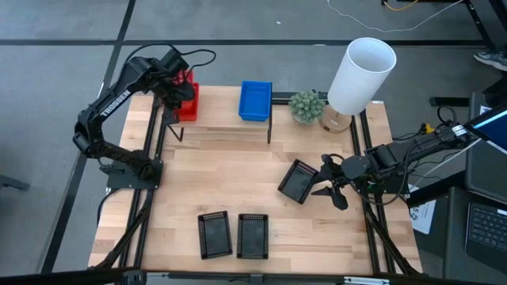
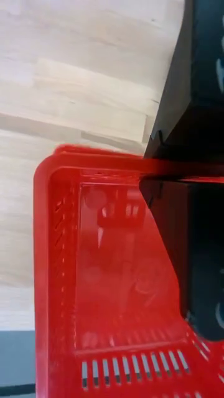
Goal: Stack baskets on shelf by color
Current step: Stack the red bin on top of the stacked red bins on the shelf
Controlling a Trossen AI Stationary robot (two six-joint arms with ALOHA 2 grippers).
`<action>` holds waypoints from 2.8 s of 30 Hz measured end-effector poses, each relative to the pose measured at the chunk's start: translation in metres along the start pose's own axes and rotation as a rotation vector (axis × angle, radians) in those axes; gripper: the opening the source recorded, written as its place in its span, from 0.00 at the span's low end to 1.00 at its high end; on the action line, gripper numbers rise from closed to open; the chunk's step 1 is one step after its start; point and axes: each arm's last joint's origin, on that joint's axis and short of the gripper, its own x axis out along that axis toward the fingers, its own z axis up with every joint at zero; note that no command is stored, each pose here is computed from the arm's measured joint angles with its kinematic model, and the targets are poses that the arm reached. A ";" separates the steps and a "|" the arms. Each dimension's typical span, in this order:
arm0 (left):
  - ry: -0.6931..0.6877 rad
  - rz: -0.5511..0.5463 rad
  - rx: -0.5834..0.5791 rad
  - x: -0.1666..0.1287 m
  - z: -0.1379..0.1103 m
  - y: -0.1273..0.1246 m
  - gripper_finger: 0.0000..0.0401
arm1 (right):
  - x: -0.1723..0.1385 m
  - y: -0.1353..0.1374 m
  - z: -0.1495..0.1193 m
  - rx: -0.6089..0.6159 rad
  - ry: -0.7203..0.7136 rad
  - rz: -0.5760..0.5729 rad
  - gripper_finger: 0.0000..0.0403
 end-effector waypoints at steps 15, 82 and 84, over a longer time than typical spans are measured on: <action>-0.002 -0.063 -0.012 0.009 0.006 0.003 0.00 | 0.000 0.000 0.000 0.000 0.001 0.000 0.43; 0.275 0.651 0.019 0.032 0.040 -0.058 0.01 | 0.000 -0.001 -0.002 -0.002 0.023 -0.008 0.43; 0.261 0.691 0.008 0.026 0.042 -0.056 0.02 | 0.000 -0.001 -0.002 -0.002 0.024 -0.008 0.43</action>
